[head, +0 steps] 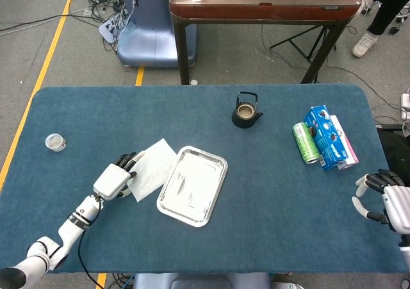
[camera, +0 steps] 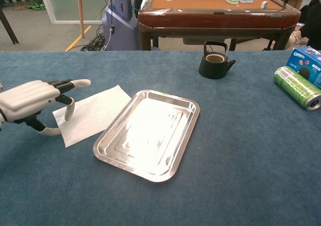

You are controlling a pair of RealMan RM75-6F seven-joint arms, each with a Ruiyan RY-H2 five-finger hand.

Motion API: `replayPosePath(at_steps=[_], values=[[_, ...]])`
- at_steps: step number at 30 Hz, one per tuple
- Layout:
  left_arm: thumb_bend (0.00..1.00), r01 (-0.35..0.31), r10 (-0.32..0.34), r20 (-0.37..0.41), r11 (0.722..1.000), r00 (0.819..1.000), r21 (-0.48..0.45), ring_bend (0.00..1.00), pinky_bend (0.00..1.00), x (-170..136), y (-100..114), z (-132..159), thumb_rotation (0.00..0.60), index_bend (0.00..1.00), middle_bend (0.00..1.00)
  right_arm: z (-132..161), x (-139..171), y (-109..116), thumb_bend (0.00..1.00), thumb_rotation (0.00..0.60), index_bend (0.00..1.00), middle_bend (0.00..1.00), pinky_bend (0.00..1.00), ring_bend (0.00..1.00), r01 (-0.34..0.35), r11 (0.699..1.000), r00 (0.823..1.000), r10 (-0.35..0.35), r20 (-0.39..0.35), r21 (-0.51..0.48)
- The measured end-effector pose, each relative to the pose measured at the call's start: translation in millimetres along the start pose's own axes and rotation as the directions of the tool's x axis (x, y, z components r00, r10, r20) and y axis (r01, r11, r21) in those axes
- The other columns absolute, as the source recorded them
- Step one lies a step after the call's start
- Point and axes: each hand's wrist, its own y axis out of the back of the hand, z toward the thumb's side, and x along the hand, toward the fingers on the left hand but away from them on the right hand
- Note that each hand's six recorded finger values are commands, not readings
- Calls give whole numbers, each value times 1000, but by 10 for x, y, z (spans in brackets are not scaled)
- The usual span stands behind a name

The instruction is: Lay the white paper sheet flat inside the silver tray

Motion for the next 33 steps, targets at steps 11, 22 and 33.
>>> replayPosePath(at_steps=[11, 22, 33], values=[[456, -9, 9, 0, 999, 1000, -38, 0, 136, 8, 11, 15, 600, 573, 0, 1, 0, 1, 332, 600, 573, 427, 156, 298, 0, 1000, 1000, 0, 1, -1], [456, -51, 49, -17, 991, 999, -123, 0, 136, -16, 163, 5, 600, 593, 0, -5, -1, 14, 332, 600, 573, 427, 156, 298, 3, 1000, 1000, -3, 1, -6], [530, -125, 112, -70, 968, 991, -219, 0, 136, -78, 519, 63, 600, 655, 0, 8, 0, -1, 332, 600, 573, 427, 156, 298, -1, 1000, 1000, 1, -1, -2]])
